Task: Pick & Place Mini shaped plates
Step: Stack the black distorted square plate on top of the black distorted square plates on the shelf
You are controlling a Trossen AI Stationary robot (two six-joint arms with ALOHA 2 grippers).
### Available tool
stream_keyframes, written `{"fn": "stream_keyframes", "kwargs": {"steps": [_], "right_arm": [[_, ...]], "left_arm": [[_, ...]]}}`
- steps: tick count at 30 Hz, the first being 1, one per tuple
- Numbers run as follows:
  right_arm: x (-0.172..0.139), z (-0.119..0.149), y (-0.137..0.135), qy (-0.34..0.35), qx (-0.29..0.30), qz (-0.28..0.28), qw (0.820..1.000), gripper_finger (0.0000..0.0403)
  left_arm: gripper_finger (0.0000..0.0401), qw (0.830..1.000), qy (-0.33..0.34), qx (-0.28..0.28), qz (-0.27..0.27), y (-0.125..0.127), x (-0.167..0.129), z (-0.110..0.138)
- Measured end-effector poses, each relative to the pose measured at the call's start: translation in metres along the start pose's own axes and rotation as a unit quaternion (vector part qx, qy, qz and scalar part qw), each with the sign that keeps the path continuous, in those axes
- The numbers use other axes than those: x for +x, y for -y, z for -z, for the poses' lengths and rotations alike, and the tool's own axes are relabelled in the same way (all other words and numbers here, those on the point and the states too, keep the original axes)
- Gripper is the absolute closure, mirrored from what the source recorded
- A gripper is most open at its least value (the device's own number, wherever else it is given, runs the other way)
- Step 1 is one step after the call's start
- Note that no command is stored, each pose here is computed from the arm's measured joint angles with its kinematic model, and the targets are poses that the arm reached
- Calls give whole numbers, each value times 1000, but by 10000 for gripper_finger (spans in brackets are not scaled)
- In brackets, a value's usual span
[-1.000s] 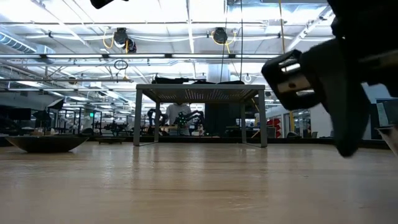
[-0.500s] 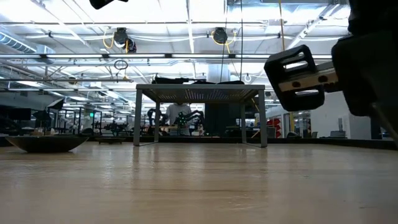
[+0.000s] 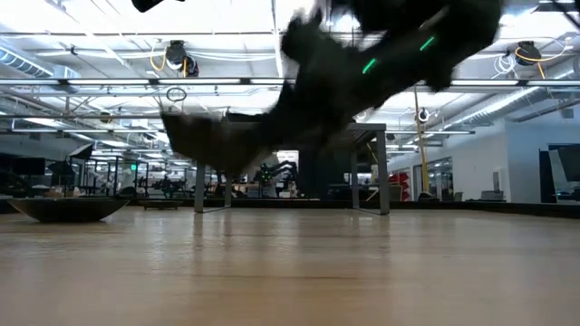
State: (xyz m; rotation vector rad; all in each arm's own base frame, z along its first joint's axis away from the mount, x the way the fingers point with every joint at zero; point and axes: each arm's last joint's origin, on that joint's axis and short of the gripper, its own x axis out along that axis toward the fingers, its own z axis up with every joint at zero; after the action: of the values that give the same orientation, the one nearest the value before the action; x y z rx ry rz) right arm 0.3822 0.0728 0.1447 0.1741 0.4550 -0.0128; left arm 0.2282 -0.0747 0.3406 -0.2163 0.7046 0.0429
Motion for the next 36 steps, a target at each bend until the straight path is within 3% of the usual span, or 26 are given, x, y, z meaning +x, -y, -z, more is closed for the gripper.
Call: {"fn": "stream_keyframes", "kwargs": {"steps": [2, 5, 11, 15, 20, 27, 31, 36], "right_arm": [[13, -2, 31, -5, 53, 41, 998, 402], [26, -10, 64, 5, 119, 59, 991, 402], [40, -10, 90, 2, 175, 68, 982, 402], [39, -11, 89, -6, 155, 71, 985, 389], [39, -10, 89, -6, 134, 71, 988, 340], [29, -23, 81, -3, 46, 62, 997, 271], [8, -41, 59, -18, -31, 45, 998, 266], [-25, -55, 30, -58, -98, 44, 993, 274]], "left_arm": [[215, 1000, 0, 0, 0, 0, 0, 0], [215, 1000, -3, 1, -1, 0, 0, 1], [215, 1000, -8, 9, 5, 0, 0, 1], [215, 1000, -11, 11, 4, 0, 0, 2], [215, 1000, -12, 28, 4, -1, 0, 2], [215, 998, -40, 48, -8, -2, 3, 7], [215, 994, -72, 77, -22, -4, 19, 19], [215, 982, -107, 153, -28, -5, 51, 39]]}}
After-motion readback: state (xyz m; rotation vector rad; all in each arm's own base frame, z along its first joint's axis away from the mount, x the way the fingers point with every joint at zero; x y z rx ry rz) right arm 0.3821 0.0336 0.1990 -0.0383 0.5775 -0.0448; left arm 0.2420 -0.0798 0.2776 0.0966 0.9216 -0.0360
